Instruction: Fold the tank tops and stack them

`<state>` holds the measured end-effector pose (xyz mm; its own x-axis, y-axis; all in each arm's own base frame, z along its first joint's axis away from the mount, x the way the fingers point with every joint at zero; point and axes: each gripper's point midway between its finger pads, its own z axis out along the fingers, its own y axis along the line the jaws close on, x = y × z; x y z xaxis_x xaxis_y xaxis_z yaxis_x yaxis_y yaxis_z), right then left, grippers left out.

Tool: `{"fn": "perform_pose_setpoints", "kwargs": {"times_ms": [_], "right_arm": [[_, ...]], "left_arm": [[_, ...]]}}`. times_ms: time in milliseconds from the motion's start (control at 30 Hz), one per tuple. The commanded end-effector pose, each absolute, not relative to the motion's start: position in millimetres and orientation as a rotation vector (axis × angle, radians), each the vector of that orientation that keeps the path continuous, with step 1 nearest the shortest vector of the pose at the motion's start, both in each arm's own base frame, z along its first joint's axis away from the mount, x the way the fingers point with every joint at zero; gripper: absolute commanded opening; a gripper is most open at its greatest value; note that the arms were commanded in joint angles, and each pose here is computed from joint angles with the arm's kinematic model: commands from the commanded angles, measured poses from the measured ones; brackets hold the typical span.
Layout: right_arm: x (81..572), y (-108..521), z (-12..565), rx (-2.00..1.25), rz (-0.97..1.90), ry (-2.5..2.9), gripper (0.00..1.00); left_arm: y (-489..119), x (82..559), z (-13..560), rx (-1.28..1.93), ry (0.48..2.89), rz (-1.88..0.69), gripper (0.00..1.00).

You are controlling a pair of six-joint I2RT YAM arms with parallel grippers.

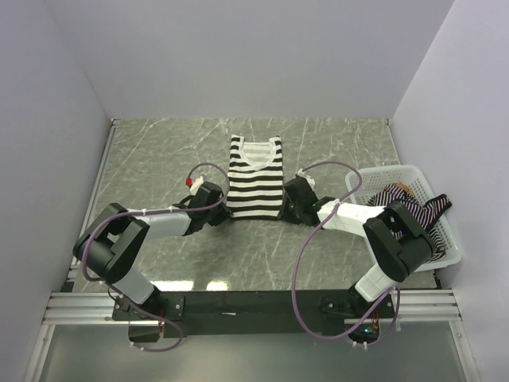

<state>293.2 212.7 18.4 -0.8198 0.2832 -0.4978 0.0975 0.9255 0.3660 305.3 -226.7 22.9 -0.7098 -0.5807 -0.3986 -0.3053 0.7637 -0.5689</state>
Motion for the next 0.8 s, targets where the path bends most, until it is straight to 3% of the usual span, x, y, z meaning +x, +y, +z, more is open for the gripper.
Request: {"fn": "perform_pose_setpoints", "kwargs": {"times_ms": [0, 133, 233, 533, 767], "right_arm": [[280, 209, 5, 0.276, 0.408, 2.564, 0.31], [278, 207, 4, 0.27, 0.395, 2.566, 0.14], [275, 207, 11, 0.254, 0.406, 2.558, 0.0], [218, 212, 28, 0.163, 0.442, 2.52, 0.0], [157, 219, 34, 0.117, 0.533, 2.545, 0.0]], "left_arm": [[-209, 282, -9, -0.646, 2.49, -0.499, 0.19], [-212, 279, -7, -0.609, 2.501, -0.516, 0.01], [-214, 270, -5, -0.581, 2.514, -0.531, 0.01], [-216, 208, 0, -0.49, 2.579, -0.563, 0.01], [-224, 159, 38, -0.49, 2.546, -0.698, 0.0]]}}
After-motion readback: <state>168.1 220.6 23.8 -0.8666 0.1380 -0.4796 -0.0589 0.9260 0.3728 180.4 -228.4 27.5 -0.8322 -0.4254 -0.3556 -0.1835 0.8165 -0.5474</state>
